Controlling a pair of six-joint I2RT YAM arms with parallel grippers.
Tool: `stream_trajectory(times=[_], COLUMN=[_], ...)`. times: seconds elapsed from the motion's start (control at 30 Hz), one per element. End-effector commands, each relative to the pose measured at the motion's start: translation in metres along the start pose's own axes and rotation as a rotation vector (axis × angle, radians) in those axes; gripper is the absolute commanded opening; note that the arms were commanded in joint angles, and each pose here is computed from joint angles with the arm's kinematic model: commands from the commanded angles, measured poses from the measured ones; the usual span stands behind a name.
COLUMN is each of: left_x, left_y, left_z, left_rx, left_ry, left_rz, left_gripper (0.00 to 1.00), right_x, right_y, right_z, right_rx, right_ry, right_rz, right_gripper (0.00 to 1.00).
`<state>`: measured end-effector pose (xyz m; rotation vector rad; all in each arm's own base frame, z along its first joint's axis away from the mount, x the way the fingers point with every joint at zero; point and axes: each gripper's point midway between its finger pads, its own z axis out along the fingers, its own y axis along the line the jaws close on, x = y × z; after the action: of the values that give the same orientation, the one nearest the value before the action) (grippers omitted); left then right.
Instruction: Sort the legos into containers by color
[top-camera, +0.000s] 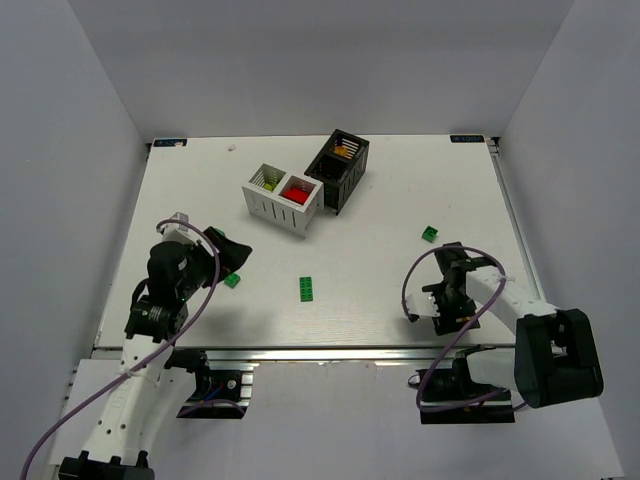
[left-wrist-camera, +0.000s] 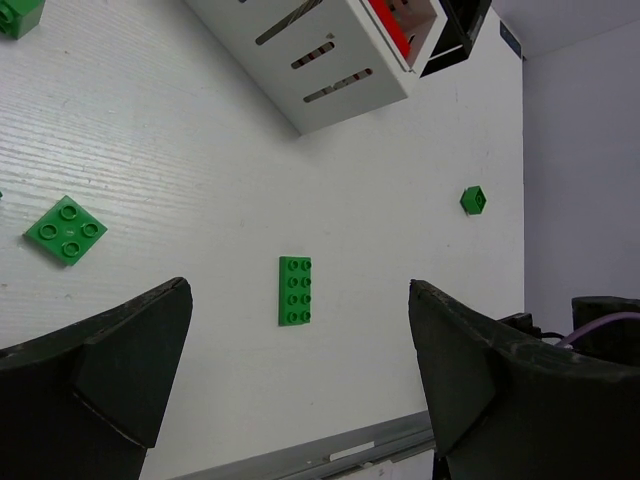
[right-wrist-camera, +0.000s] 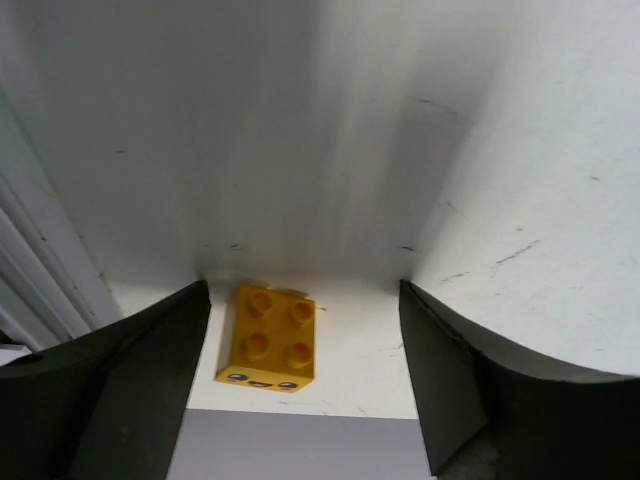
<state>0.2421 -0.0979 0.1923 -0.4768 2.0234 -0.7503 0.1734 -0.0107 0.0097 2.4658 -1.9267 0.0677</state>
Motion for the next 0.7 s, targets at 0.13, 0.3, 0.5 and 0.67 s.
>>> stream_trajectory(times=[0.13,0.3,0.5,0.67], left_x=[-0.003,-0.005,-0.010,-0.014], left_y=[0.001,0.000,-0.002,-0.005], left_z=[-0.013,-0.022,-0.025,-0.026], left_rx=[0.005,0.018,0.037,0.051], left_ry=[-0.052,-0.091,-0.126,-0.150], left_rz=[-0.008,-0.004,-0.005,-0.004], left_gripper=[0.98,0.98,0.98,0.98], right_x=[-0.017,-0.025,-0.060,-0.086], right_y=[-0.032,-0.066,-0.113,-0.127], right_z=[0.006,-0.008,-0.047,-0.073], right_rx=[0.053,0.126,0.170,0.126], right_ry=[-0.070,-0.109,-0.301,-0.439], right_rz=[0.098,0.142,0.237,0.289], right_gripper=[0.57,0.32,0.14,0.09])
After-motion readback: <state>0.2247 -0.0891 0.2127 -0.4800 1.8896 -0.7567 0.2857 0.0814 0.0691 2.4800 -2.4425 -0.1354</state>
